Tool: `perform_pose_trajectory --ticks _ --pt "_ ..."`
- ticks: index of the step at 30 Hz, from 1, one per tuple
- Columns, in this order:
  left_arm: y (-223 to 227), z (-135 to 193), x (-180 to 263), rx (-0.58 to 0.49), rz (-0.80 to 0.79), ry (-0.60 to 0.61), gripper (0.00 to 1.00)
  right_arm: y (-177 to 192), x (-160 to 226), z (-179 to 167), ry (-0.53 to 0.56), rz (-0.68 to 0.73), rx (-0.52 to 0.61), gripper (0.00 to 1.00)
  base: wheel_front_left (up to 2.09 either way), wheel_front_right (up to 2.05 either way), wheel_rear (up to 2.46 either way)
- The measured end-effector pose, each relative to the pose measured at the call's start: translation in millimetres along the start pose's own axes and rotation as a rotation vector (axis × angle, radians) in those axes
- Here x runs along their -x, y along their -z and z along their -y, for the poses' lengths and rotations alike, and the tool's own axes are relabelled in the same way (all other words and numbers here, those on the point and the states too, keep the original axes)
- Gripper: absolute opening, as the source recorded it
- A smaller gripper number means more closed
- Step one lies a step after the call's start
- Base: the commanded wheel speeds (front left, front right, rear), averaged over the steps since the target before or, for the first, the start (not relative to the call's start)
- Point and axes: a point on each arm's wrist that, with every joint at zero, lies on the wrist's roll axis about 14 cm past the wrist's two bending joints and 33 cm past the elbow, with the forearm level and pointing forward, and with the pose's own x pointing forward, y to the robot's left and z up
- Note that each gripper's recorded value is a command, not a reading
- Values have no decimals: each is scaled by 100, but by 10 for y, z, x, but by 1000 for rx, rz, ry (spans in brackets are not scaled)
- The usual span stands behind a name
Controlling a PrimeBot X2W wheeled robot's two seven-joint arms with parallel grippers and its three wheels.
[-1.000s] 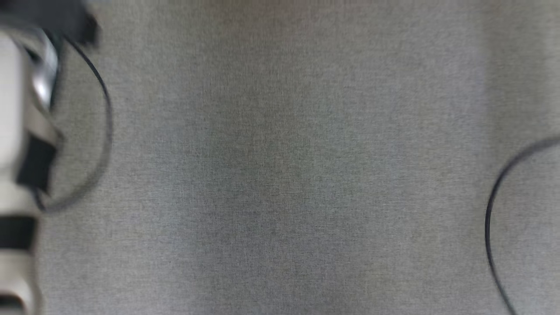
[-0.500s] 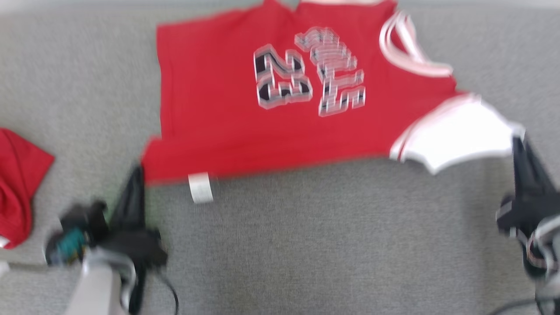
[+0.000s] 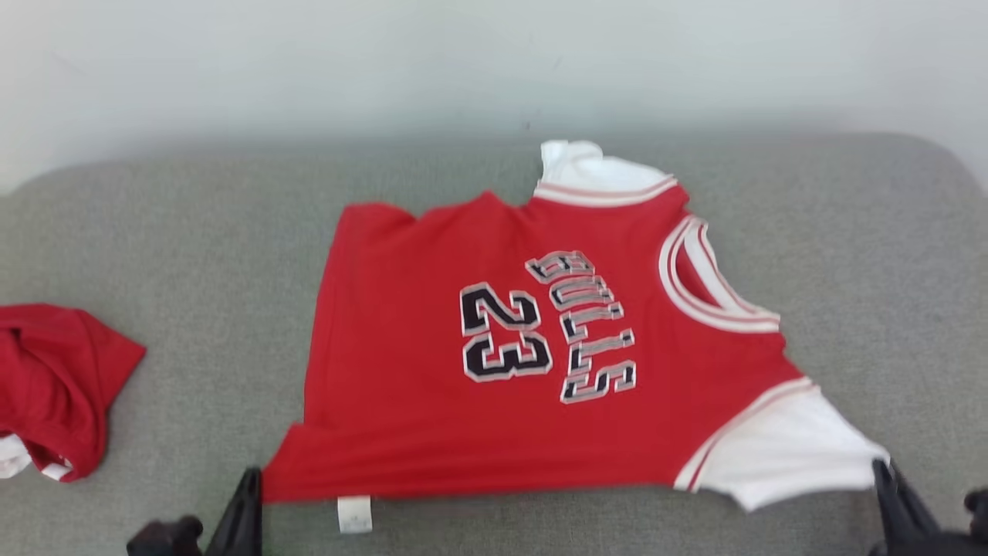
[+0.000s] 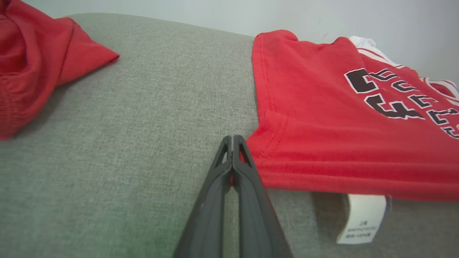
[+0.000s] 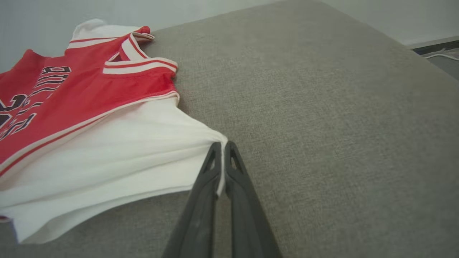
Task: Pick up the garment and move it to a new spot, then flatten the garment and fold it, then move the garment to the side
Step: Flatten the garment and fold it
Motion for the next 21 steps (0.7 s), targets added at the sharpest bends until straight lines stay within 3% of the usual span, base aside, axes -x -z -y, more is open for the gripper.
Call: perform_pose_trajectory --ticks 21 --pt "236 7 675 33 -54 -22 0 336 541 -70 3 -36 -34 0 0 0 0"
